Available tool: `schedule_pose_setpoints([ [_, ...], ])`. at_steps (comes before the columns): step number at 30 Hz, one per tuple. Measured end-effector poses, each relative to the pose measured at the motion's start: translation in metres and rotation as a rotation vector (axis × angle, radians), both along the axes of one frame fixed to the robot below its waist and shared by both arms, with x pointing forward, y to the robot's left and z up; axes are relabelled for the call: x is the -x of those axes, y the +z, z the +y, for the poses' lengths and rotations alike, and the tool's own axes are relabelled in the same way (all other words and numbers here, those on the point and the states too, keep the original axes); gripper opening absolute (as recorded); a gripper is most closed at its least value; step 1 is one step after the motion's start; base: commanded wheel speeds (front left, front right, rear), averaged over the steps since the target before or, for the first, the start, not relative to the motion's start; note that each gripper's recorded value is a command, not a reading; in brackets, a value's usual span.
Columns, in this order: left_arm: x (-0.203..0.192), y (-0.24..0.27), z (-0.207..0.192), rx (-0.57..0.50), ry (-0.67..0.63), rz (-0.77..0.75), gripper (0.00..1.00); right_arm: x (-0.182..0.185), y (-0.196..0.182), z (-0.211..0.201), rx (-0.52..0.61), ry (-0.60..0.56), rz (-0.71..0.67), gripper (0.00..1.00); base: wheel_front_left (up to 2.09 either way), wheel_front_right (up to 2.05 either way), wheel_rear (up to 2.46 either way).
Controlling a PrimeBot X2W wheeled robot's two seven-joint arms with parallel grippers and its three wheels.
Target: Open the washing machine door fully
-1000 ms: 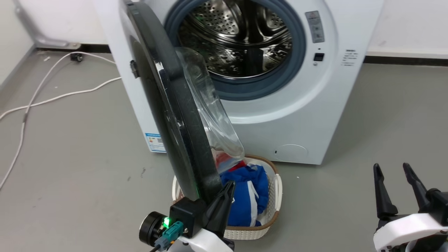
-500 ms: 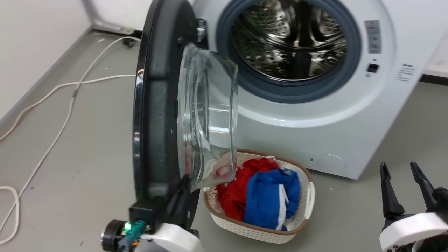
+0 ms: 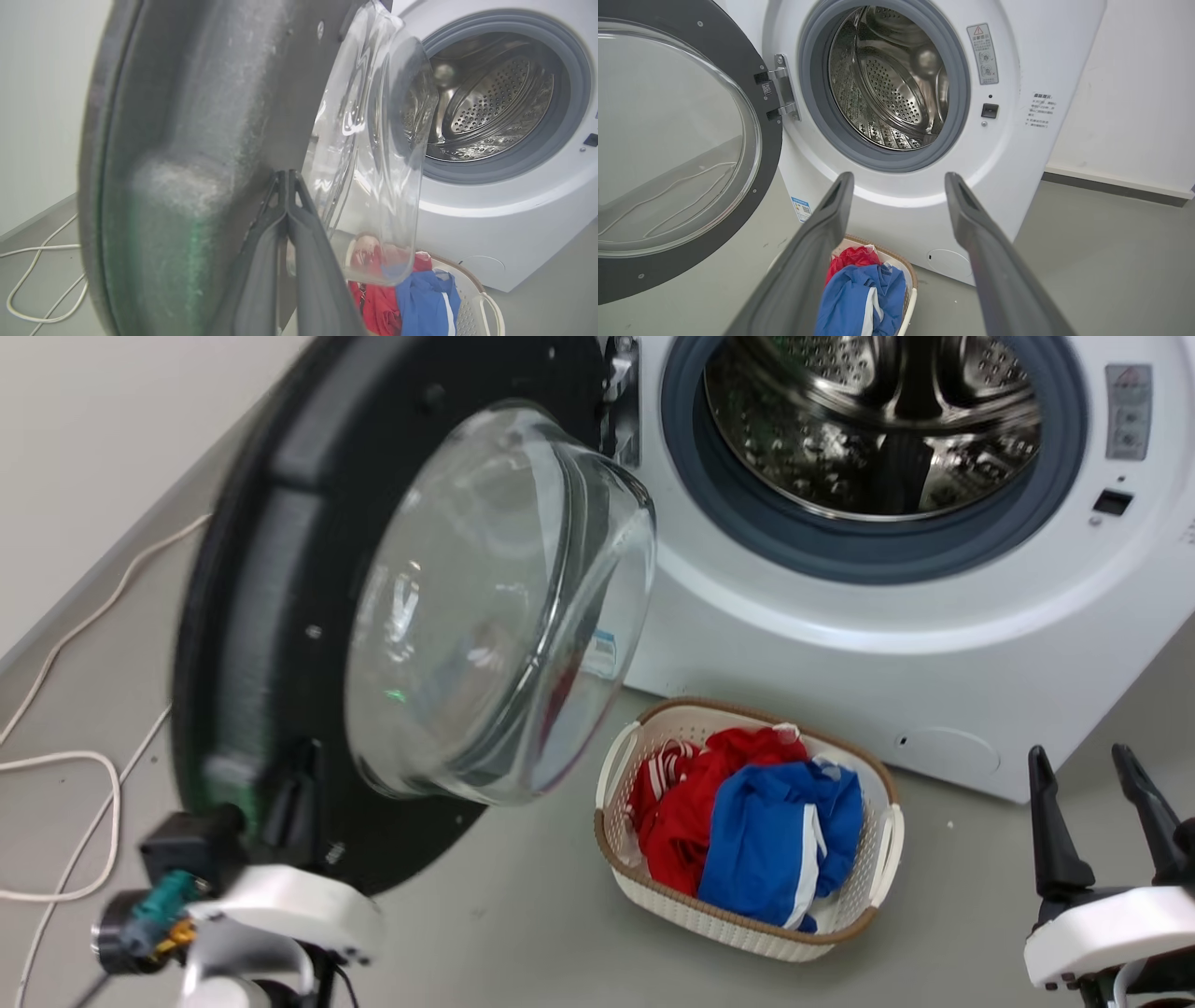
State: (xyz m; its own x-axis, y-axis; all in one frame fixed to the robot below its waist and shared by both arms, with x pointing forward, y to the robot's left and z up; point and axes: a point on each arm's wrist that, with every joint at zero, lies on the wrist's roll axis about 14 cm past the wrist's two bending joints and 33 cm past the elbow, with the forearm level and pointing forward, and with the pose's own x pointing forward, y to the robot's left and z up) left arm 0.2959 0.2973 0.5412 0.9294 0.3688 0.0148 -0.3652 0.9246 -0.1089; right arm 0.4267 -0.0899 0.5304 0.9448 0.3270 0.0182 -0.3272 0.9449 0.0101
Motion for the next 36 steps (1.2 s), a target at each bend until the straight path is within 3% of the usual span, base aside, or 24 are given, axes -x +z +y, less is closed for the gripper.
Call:
schedule_pose_setpoints([
  [10,-0.017,-0.01,0.071,-0.012,0.137,0.028,0.0,-0.023,-0.016,0.002,0.006,0.011,0.029,1.0,0.0,0.0,0.0],
  [19,-0.031,-0.022,0.105,-0.003,0.195,0.045,0.0,-0.031,-0.028,-0.007,0.007,-0.01,0.056,1.0,0.0,0.0,0.0],
  [30,-0.023,-0.018,0.106,-0.035,0.213,0.014,0.0,-0.024,-0.022,-0.005,-0.001,-0.012,0.048,1.0,0.0,0.0,0.0],
  [36,0.0,-0.014,0.085,-0.063,0.189,-0.012,0.0,-0.006,-0.012,-0.004,-0.011,-0.014,0.03,1.0,0.0,0.0,0.0],
])
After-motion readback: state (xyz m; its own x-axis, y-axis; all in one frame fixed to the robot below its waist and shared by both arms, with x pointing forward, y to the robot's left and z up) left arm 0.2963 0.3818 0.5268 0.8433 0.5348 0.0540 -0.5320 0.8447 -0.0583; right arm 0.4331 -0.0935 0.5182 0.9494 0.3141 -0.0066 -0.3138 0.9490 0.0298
